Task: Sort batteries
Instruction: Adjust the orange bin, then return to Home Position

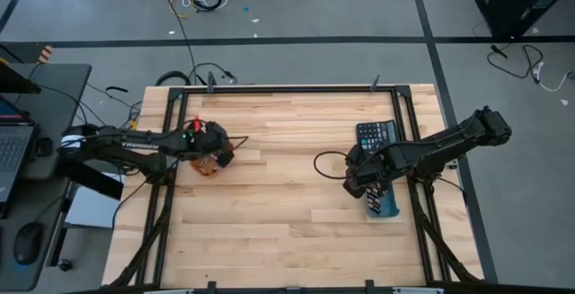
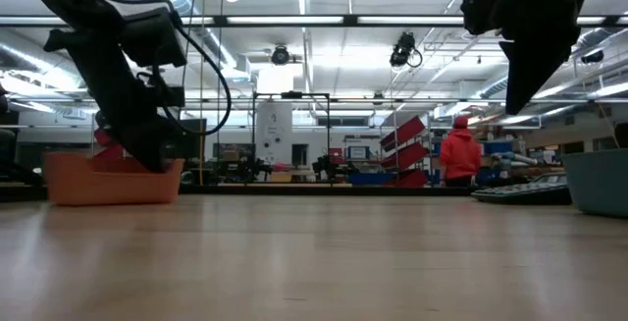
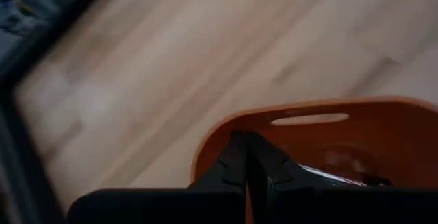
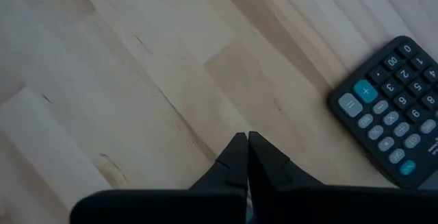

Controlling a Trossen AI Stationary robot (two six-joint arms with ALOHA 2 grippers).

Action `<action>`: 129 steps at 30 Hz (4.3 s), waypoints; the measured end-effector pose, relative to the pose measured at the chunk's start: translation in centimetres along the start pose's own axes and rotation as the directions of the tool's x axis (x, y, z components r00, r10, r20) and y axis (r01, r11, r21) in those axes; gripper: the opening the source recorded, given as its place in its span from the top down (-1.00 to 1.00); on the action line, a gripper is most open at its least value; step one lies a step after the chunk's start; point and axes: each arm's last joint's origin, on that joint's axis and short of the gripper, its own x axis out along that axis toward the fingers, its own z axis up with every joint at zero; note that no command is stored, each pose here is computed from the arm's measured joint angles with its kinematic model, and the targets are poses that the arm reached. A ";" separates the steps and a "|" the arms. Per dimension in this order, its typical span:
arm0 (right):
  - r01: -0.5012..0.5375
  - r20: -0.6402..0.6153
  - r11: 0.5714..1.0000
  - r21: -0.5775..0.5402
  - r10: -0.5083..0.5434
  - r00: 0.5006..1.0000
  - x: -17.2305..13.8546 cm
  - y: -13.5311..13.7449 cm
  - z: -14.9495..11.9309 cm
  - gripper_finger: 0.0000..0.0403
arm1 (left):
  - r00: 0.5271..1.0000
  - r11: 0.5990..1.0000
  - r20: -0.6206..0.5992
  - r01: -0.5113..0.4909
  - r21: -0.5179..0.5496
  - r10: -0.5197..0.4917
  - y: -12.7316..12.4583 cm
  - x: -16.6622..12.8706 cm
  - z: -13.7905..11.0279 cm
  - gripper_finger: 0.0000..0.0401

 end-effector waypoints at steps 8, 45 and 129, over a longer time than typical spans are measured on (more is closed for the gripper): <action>0.002 0.003 1.000 0.000 -0.002 1.000 0.0 0.0 0.0 1.00 | 0.985 0.983 -0.013 -0.172 -0.071 0.172 2.1 0.9 0.4 1.00; -0.158 0.769 0.851 -0.501 0.521 0.370 -0.1 -5.4 3.2 1.00 | 0.586 0.827 0.584 0.407 0.388 -0.562 5.8 -13.5 2.7 1.00; -0.712 0.681 0.569 -0.412 0.711 0.174 5.6 -10.6 -6.8 0.98 | -0.120 0.281 0.440 0.615 0.736 -0.890 1.6 -7.2 -6.5 1.00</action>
